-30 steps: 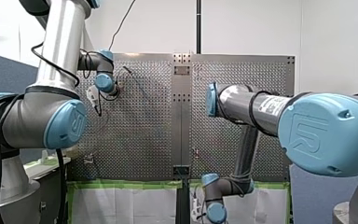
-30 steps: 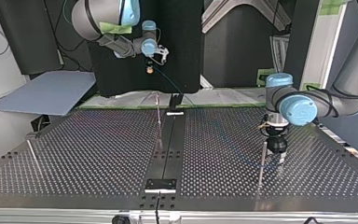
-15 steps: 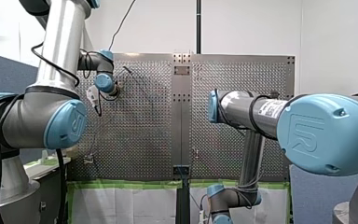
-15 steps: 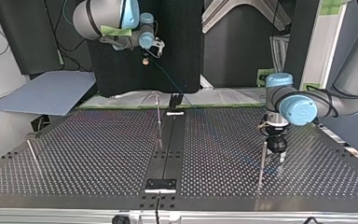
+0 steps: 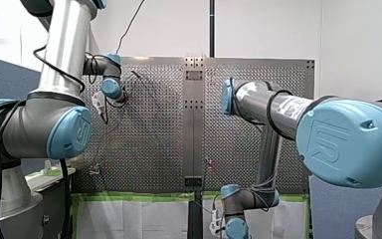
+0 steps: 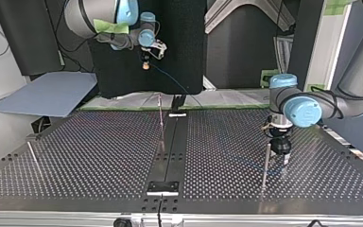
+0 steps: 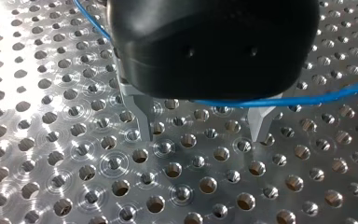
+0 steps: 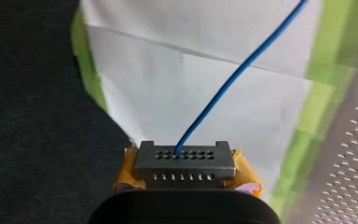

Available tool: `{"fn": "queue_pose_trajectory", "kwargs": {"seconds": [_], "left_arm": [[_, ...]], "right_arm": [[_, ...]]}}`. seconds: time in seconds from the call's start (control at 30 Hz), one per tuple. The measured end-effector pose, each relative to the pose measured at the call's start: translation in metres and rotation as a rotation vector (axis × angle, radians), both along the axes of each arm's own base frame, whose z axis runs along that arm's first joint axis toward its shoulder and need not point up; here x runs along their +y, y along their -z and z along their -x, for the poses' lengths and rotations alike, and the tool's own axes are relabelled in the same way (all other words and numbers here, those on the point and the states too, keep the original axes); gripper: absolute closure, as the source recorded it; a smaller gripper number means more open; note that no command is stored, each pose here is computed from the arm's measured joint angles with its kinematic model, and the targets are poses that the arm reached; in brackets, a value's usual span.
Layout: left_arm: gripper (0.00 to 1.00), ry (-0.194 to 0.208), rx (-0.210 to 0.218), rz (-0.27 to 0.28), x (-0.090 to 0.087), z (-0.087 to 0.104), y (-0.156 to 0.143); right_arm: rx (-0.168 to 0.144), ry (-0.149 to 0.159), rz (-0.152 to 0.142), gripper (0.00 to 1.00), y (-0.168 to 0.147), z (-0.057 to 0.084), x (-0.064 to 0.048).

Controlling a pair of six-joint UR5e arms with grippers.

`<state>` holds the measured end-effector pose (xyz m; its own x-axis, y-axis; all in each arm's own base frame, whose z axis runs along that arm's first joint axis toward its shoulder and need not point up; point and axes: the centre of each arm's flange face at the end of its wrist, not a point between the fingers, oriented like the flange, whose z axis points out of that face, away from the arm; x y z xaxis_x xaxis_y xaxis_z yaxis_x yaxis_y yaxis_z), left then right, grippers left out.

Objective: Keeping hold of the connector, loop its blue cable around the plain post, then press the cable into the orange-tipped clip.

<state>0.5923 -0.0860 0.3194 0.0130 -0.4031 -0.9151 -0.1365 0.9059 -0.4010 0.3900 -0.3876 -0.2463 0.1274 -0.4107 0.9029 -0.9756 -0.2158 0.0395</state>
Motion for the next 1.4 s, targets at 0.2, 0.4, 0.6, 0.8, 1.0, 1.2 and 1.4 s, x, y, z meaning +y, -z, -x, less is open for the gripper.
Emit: {"fn": "queue_pose_trajectory", "kwargs": {"seconds": [0.2,0.4,0.6,0.8,1.0,1.2,1.4], "left_arm": [[0.0,0.0,0.005,0.0,0.0,0.001,0.001],[0.0,0.0,0.007,0.005,0.0,0.001,0.001],[0.0,-0.001,0.007,0.011,0.0,0.001,0.002],[0.0,-0.001,0.008,0.012,0.0,0.001,0.002],[0.0,0.0,0.008,0.012,0.0,0.001,0.002],[0.0,-0.001,0.009,0.012,0.0,0.001,0.002],[0.0,-0.001,0.009,0.013,0.0,0.002,0.002]], "right_arm": [[-0.024,-0.001,0.048,1.0,-0.025,0.0,-0.001],[-0.019,-0.003,0.066,1.0,-0.049,0.005,0.001],[0.01,-0.015,0.057,1.0,-0.07,0.011,0.011],[0.014,-0.018,0.071,1.0,-0.093,0.016,0.018],[-0.005,-0.018,0.103,1.0,-0.116,0.021,0.021],[0.004,-0.024,0.128,1.0,-0.14,0.025,0.021],[-0.01,-0.03,0.173,1.0,-0.167,0.021,0.007]]}}
